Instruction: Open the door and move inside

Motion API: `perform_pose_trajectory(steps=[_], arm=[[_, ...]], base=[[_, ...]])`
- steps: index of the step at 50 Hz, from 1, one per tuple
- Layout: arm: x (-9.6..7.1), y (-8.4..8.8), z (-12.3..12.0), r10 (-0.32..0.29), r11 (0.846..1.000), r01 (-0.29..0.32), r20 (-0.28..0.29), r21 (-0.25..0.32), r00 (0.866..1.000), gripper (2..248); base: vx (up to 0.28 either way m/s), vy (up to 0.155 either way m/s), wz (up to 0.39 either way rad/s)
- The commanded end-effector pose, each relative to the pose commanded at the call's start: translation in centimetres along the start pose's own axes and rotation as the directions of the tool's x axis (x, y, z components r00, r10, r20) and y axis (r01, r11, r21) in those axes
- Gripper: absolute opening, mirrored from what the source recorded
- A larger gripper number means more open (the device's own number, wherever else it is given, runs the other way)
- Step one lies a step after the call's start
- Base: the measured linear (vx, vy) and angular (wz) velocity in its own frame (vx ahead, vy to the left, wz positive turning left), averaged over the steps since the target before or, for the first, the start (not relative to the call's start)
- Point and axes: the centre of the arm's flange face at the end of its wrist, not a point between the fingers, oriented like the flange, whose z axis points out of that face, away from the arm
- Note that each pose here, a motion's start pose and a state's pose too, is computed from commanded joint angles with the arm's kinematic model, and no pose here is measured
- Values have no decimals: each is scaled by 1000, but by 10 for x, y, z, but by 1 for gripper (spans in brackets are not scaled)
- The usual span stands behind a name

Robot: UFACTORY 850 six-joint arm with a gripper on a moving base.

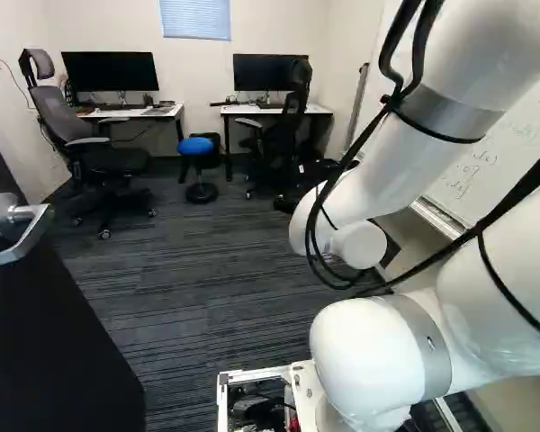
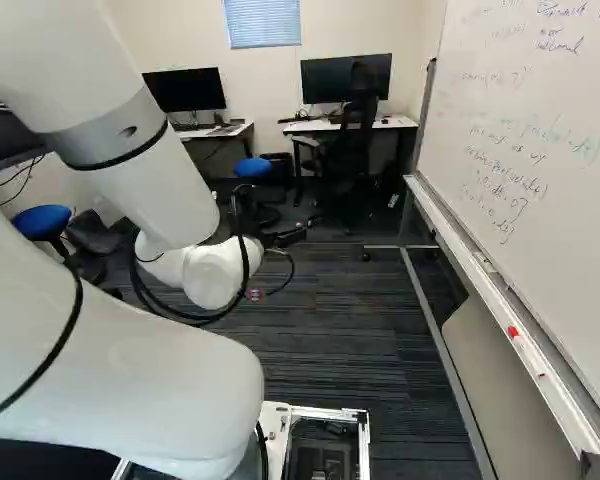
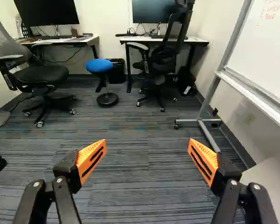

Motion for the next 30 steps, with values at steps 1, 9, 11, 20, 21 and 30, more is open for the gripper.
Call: perform_pose_trajectory(steps=[1, 9, 11, 20, 21, 30], arm=[[0, 0, 0, 0, 1000, 0, 0, 0, 1000, 247], [0, 0, 0, 0, 1000, 0, 0, 0, 1000, 247], [0, 0, 0, 0, 1000, 0, 0, 0, 1000, 247], [0, 0, 0, 0, 1000, 0, 0, 0, 1000, 247], [0, 0, 0, 0, 1000, 0, 0, 0, 1000, 247], [0, 0, 0, 0, 1000, 0, 0, 0, 1000, 247]], base=[[192, -1, -7], [235, 1, -14], [225, 1, -5], [236, 1, -9], [223, 2, -7], [220, 2, -4]])
